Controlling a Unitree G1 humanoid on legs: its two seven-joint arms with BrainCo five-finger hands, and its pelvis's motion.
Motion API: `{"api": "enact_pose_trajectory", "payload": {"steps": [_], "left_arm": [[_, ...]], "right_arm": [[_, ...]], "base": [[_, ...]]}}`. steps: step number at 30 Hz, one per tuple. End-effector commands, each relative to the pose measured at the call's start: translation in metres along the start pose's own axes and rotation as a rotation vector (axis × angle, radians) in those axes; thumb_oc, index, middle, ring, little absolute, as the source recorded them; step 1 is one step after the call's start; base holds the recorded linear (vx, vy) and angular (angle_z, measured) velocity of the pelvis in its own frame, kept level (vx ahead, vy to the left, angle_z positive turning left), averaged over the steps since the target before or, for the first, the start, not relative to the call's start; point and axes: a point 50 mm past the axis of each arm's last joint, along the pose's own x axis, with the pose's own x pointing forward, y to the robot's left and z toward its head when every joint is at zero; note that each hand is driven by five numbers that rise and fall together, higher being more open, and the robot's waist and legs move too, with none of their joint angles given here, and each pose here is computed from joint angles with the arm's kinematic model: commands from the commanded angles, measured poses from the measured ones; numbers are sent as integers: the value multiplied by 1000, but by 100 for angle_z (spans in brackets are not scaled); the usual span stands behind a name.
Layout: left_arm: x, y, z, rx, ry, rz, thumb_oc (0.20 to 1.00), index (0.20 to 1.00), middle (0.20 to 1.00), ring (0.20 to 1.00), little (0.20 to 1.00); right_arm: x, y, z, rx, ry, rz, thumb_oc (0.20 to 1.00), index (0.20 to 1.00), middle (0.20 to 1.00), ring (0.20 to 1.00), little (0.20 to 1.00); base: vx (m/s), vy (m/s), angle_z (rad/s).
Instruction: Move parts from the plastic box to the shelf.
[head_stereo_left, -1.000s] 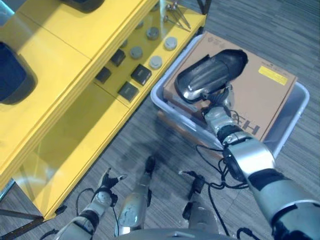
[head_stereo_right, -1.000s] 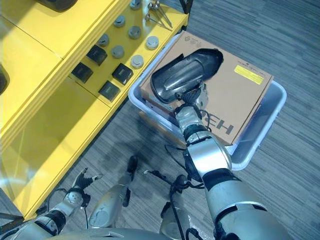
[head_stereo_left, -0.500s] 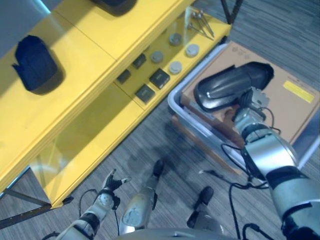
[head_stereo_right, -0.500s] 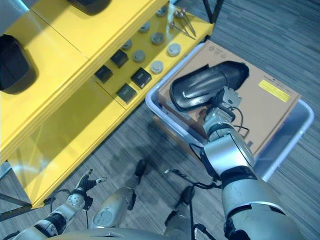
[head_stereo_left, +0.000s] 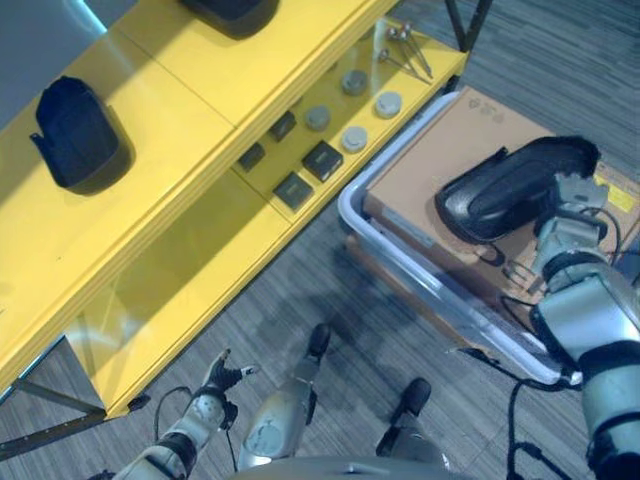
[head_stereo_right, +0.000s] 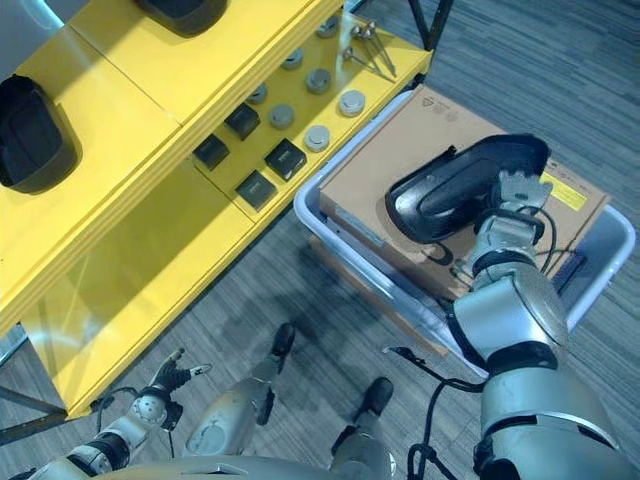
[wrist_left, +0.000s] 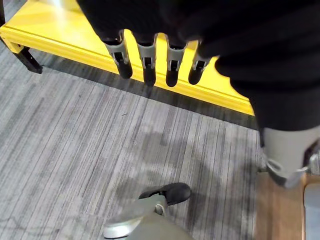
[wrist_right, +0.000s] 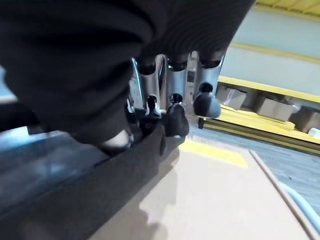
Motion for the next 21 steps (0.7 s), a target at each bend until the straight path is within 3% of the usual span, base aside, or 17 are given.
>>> {"api": "enact_pose_trajectory", "payload": {"steps": [1,10,21], "left_arm": [[10,17,16,18,-41,49,1000,1000,1000,1000,1000],[15,35,56,-67,-206,104,1000,1000,1000,1000,1000],[9,42,80,-48,-355,93,1000,1000,1000,1000,1000]], "right_arm": [[15,-46,-3,-106,-72,-172,200,200,200,200,200],[18,-78,22,-299,-276,-289,200,200,200,200,200],[14,-80,22,-439,-387,-354,200,200,200,200,200]], "base": [[6,-3,-14],[-12,-29,-22],[-2,-26,-10]]}}
